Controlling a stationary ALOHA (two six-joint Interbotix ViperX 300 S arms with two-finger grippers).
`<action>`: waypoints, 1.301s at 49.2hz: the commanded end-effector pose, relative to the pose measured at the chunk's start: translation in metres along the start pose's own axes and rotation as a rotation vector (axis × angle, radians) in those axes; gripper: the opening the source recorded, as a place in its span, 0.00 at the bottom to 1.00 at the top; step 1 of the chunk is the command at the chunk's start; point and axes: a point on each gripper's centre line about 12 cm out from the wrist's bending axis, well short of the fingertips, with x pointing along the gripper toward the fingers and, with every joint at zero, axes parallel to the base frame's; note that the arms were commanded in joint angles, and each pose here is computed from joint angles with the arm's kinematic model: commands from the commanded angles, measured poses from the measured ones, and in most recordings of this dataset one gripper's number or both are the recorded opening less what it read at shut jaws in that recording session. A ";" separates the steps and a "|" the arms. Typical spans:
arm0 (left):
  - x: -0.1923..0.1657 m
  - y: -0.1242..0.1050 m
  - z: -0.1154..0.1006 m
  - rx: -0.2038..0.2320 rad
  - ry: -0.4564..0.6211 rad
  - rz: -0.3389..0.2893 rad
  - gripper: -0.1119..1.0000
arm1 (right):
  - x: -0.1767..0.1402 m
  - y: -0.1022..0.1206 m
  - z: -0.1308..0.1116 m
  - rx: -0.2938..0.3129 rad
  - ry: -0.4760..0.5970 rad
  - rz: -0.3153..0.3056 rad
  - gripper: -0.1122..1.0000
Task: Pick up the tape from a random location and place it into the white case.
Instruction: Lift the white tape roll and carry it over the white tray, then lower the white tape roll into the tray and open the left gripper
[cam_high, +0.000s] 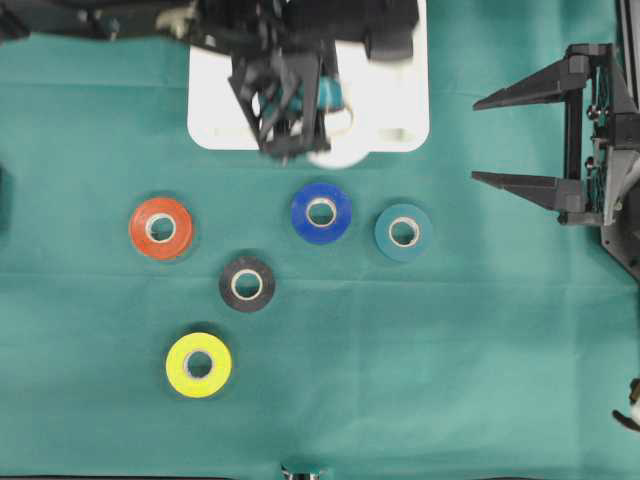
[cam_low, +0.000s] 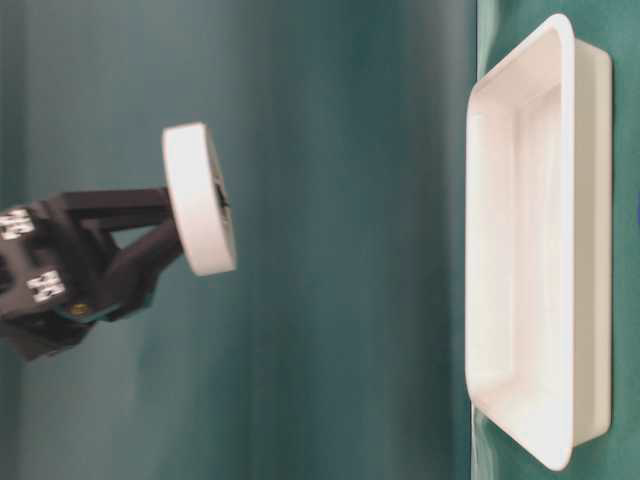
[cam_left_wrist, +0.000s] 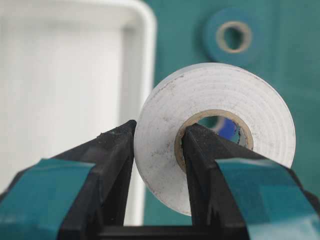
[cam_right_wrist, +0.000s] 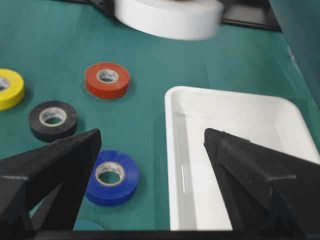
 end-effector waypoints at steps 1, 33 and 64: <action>-0.020 0.017 0.004 -0.030 -0.050 0.024 0.32 | 0.001 0.000 0.011 -0.002 -0.026 0.000 0.93; -0.014 0.065 -0.006 -0.121 -0.037 0.085 0.32 | 0.001 0.000 0.009 -0.005 -0.012 0.000 0.93; -0.014 0.065 -0.006 -0.121 -0.035 0.085 0.32 | 0.001 0.000 0.010 -0.003 -0.014 0.000 0.93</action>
